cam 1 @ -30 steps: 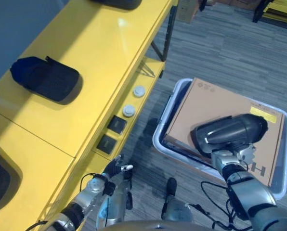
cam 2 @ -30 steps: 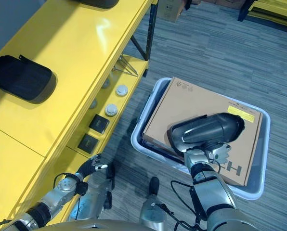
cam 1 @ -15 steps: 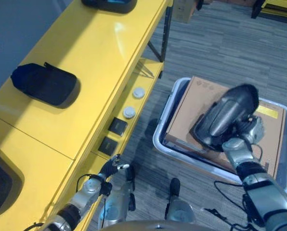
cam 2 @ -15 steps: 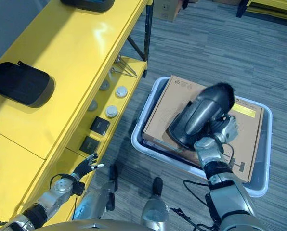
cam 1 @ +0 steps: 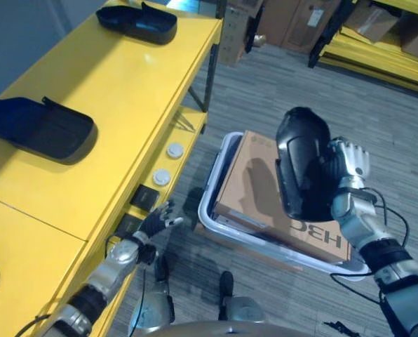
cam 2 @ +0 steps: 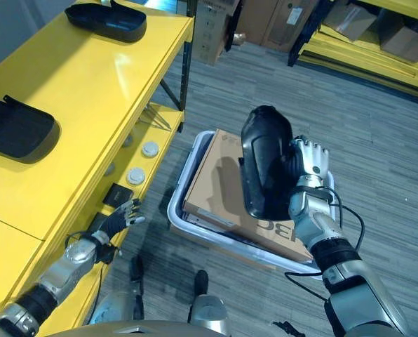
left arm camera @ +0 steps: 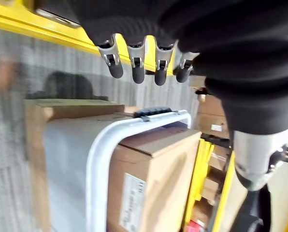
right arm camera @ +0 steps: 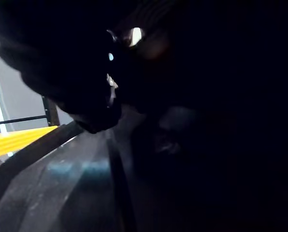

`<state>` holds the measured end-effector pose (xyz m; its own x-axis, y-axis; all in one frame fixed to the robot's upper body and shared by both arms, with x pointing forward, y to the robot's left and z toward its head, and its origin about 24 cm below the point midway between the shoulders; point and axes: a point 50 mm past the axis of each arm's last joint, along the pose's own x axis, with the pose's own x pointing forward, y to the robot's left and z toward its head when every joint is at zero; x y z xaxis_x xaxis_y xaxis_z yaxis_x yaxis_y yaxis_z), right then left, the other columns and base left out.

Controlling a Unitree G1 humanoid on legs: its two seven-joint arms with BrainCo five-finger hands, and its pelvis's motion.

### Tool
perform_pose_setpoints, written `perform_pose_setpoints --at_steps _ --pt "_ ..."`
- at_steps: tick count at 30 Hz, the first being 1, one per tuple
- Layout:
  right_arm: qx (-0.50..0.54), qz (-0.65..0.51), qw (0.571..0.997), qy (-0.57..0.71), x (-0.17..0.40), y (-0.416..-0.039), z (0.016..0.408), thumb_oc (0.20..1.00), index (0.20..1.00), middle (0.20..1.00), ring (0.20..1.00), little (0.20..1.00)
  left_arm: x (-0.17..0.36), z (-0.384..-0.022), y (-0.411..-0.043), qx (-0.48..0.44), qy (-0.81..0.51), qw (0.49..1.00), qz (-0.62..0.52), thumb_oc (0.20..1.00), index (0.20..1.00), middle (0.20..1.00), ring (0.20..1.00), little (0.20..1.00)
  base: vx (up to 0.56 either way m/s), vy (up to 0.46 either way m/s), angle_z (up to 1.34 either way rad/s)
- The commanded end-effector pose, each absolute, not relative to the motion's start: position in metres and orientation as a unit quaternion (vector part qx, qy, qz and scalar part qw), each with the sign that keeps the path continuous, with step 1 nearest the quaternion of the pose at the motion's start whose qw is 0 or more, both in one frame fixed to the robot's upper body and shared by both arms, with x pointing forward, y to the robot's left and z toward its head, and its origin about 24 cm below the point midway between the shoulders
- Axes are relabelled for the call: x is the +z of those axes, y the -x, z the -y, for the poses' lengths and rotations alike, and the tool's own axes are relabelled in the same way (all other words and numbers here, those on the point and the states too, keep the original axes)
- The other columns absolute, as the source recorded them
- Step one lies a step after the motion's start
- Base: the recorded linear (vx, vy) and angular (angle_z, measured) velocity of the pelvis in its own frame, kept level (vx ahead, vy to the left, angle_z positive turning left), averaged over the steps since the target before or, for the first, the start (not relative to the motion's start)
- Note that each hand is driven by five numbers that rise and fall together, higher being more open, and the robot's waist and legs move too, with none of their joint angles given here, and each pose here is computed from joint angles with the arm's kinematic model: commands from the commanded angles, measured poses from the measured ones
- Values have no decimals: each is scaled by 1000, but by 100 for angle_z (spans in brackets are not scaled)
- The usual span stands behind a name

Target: Move parts from the plastic box to the shelf.

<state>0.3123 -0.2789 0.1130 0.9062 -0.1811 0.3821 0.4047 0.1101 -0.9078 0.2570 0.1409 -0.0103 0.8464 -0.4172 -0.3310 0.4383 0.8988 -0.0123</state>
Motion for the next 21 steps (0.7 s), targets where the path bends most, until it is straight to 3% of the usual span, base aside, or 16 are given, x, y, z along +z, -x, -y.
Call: perform_pose_setpoints --at_steps 1,8,21 --pt "-186 165 674 696 152 -318 279 200 200 200 200 200 1 -100 -270 -272 65 943 -178 1000 1000 1000 1000 1000 -30 -55 -4" --pt "-149 232 681 679 169 -325 246 200 200 200 200 200 23 -58 -280 -313 192 908 -200 1000 1000 1000 1000 1000 -31 -35 -10" --pt "-38 330 707 624 174 -332 180 200 200 200 200 200 47 -28 -293 -352 205 897 -170 1000 1000 1000 1000 1000 -22 4 -9"
